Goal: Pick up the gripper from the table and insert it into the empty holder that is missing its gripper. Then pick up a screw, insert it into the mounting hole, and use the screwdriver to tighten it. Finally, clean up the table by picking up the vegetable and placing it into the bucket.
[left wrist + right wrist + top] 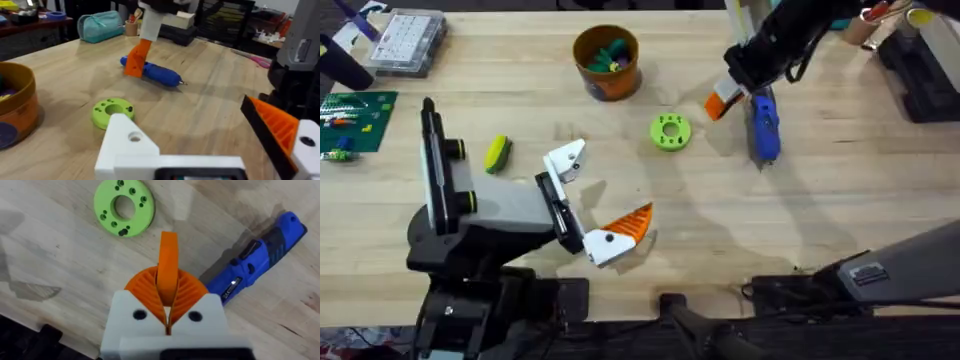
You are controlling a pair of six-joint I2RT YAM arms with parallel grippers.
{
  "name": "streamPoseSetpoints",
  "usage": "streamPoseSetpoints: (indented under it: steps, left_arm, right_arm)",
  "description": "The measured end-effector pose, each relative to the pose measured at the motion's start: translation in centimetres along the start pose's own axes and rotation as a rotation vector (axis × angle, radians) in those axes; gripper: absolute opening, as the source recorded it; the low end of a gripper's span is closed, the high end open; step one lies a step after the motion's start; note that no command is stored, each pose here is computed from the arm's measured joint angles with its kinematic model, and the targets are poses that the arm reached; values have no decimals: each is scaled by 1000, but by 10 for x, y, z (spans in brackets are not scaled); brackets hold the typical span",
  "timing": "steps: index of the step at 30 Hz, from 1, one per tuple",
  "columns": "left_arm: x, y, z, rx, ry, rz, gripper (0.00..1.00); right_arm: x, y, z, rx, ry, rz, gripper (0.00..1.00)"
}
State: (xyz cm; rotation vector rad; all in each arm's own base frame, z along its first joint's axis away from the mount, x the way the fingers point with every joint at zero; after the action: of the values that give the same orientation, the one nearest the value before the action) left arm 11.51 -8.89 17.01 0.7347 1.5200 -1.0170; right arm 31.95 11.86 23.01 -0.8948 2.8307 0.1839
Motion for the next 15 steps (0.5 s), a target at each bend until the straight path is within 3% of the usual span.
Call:
streamPoseSetpoints:
  steps: [8, 15]
  left_arm:
    - [1, -8, 0, 88, 15, 17, 991]
    - [2, -10, -1, 112, 18, 31, 991]
  right_arm:
    - [2, 4, -13, -3, -39, 15, 10]
    - [1, 10, -14, -67, -56, 46, 10]
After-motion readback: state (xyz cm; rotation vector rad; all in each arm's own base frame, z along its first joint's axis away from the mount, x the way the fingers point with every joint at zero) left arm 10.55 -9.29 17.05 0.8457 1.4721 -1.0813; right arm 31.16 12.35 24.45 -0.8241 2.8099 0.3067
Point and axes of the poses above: each hand's point on the last joint's axis, 136 mm out from that joint toward the fingers, its own z axis out along the fingers, its own y axis along the line the jaws close on, x = y × z, the point moved 8 cm from there along -z, back along the fingers, and after that the axes turned 4 degrees about -z, right-handed, at the moved point
